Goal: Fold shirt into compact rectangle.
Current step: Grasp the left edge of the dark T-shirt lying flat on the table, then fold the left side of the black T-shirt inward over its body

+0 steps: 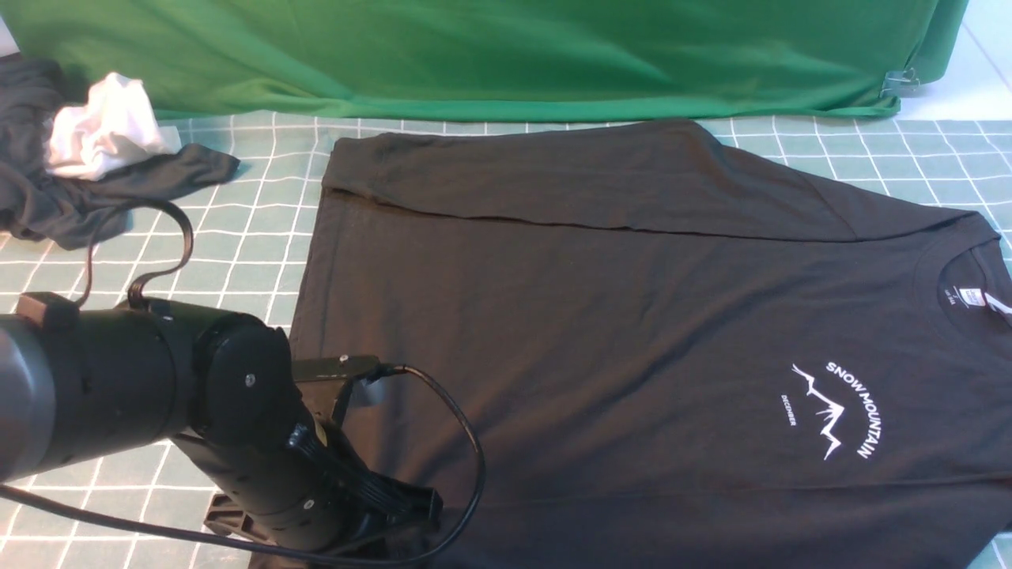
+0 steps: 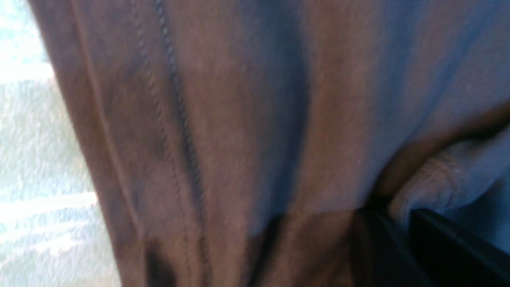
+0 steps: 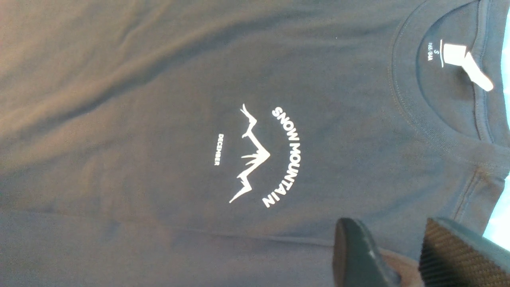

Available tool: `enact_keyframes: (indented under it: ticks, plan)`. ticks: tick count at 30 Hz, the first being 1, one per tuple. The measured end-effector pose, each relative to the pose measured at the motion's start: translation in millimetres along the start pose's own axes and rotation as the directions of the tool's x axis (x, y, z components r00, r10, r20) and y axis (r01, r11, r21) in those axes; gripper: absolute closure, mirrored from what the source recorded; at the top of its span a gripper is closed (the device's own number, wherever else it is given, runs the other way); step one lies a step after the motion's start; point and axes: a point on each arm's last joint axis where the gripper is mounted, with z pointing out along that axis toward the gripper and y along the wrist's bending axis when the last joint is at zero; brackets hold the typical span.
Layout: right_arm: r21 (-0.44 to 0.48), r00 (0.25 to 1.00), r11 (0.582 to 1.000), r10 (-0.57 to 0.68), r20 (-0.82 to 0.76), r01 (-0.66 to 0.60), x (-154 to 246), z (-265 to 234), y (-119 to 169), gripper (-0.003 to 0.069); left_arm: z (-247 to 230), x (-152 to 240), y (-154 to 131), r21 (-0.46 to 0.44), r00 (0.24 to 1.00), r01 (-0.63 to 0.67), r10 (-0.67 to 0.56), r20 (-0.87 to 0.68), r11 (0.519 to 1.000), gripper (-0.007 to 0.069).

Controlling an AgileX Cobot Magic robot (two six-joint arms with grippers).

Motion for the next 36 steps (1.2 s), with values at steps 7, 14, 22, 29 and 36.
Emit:
enact_keyframes:
  ticks: [7, 14, 22, 29, 36]
  plan:
    - [0.000, 1.000, 1.000, 0.000, -0.001, 0.000, 0.1, 0.0, 0.0, 0.0421, -21.6, 5.7, -2.5, 0.035, 0.998, 0.004, -0.006, 0.055, 0.999, 0.0622]
    - [0.000, 1.000, 1.000, 0.001, -0.002, -0.001, 0.2, 0.0, 0.0, 0.0421, -73.0, -0.3, -15.0, 0.084, 0.981, -0.054, 0.037, 0.191, 0.995, 0.0621]
    - [0.000, 1.000, 1.000, 0.001, -0.002, -0.001, 0.2, 0.0, 0.0, 0.0421, -126.1, -37.4, -23.4, -0.005, 0.925, -0.063, 0.060, 0.376, 0.998, 0.0621]
    - [-0.001, 1.000, 1.000, 0.004, -0.002, -0.004, 0.2, 0.0, 0.1, 0.0421, -119.6, -95.5, 7.8, -0.017, 0.908, 0.096, -0.080, 0.411, 0.995, 0.0620]
    - [-0.003, 1.000, 1.000, 0.006, -0.001, -0.006, 0.1, 0.0, 0.2, 0.0421, -76.3, -133.2, 28.3, 0.015, 0.900, 0.149, -0.142, 0.411, 0.989, 0.0619]
